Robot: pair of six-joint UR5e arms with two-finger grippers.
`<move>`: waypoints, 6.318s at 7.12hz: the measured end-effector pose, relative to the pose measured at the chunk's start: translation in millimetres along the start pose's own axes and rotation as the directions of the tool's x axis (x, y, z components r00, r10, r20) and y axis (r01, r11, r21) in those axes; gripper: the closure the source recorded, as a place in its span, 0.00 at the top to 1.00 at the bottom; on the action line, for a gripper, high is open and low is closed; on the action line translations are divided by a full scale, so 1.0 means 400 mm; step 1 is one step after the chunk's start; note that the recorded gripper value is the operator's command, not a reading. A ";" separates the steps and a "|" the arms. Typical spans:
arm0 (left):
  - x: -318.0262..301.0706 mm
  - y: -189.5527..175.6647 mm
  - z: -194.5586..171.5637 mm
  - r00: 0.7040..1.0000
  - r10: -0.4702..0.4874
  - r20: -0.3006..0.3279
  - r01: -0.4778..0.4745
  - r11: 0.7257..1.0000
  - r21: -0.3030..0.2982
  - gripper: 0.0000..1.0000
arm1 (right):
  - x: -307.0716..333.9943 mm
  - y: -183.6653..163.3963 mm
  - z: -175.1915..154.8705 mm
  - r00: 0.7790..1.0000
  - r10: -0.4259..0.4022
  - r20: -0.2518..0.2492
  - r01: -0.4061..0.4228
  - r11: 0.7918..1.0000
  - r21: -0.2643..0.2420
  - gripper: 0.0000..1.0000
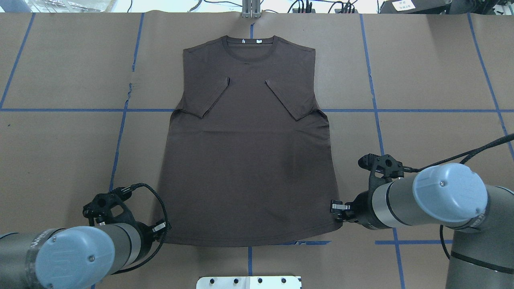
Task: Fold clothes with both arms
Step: 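Grasp both hem corners with the left and right grippers, then lift the hem with both grippers and fold it toward the collar, then lower the hem near the collar and open both grippers, then move the right gripper to the folded shirt's side edge and grasp it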
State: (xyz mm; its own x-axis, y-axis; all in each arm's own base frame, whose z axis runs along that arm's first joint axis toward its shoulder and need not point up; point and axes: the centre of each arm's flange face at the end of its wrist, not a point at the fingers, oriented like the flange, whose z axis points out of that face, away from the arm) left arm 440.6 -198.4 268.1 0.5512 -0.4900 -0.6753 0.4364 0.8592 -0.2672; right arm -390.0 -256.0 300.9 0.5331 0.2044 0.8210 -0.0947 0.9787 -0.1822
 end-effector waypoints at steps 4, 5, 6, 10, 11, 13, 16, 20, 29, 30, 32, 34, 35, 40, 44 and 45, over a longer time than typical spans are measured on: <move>-0.022 0.168 -0.145 0.991 0.127 -0.045 -0.133 0.975 -0.177 0.00 | 0.048 0.144 -0.120 0.999 -0.028 0.022 0.033 0.969 -0.247 0.00; -0.022 0.185 -0.181 0.987 0.145 -0.063 -0.155 0.966 -0.206 0.00 | 0.050 0.156 -0.132 0.999 -0.033 0.027 0.039 0.963 -0.265 0.00; -0.012 0.184 -0.205 0.986 0.147 -0.081 -0.162 0.963 -0.217 0.00 | 0.049 0.144 -0.138 0.999 -0.040 0.034 0.047 0.967 -0.252 0.00; 0.087 0.031 -0.252 0.950 0.257 -0.178 -0.277 0.956 -0.099 0.00 | 0.030 -0.084 -0.183 0.983 -0.160 0.089 0.163 0.986 -0.030 0.00; 0.111 -0.044 -0.247 0.940 0.294 -0.173 -0.305 0.951 -0.043 0.00 | 0.017 -0.167 -0.177 0.982 -0.170 0.085 0.169 0.985 0.023 0.00; 0.170 -0.197 -0.215 0.938 0.321 -0.133 -0.320 0.947 0.033 0.00 | -0.049 -0.362 -0.137 0.986 -0.155 0.065 0.148 0.984 0.104 0.00; 0.280 -0.411 -0.125 0.940 0.332 -0.080 -0.321 0.938 0.129 0.00 | -0.147 -0.612 -0.089 0.994 -0.101 0.038 0.095 0.987 0.126 0.00; 0.364 -0.673 0.037 0.942 0.329 -0.059 -0.311 0.927 0.208 0.00 | -0.206 -0.838 -0.050 1.000 -0.007 -0.001 0.008 0.995 0.102 0.00; 0.429 -0.841 0.207 0.942 0.335 0.007 -0.327 0.916 0.233 0.00 | -0.249 -1.032 0.033 0.999 0.019 -0.041 -0.014 0.993 0.114 0.00; 0.435 -0.841 0.205 0.942 0.337 0.003 -0.328 0.915 0.233 0.00 | -0.237 -1.042 0.048 0.999 0.013 -0.036 -0.009 0.993 0.118 0.00; 0.441 -0.841 0.207 0.941 0.338 0.003 -0.329 0.915 0.232 0.00 | -0.228 -1.046 0.057 0.999 0.008 -0.033 -0.004 0.993 0.120 0.00; 0.440 -0.843 0.213 0.942 0.334 0.007 -0.327 0.917 0.231 1.00 | -0.223 -1.044 0.058 1.000 -0.002 -0.022 0.004 0.993 0.122 1.00; 0.443 -0.843 0.212 0.944 0.330 0.005 -0.322 0.918 0.232 1.00 | -0.223 -1.041 0.056 1.000 -0.007 -0.017 0.009 0.992 0.124 1.00; 0.461 -0.832 0.194 0.942 0.335 -0.016 -0.322 0.917 0.236 1.00 | -0.177 -0.781 0.080 0.999 -0.035 0.038 0.030 0.993 0.117 1.00; 0.473 -0.819 0.189 0.958 0.280 -0.061 -0.259 0.936 0.238 1.00 | -0.051 -0.545 0.198 0.999 -0.026 -0.024 0.029 0.993 0.117 1.00; 0.474 -0.817 0.189 0.962 0.264 -0.067 -0.242 0.941 0.237 1.00 | -0.043 -0.535 0.199 0.999 -0.027 -0.026 0.030 0.993 0.112 1.00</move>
State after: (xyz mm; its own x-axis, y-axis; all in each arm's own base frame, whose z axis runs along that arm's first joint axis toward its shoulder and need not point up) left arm 456.1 -583.3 279.5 0.5978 -0.2345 -0.7666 0.4460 0.8919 0.0749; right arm -445.8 -467.2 368.7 0.5572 0.1770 0.8113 -0.1721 0.9804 -0.0957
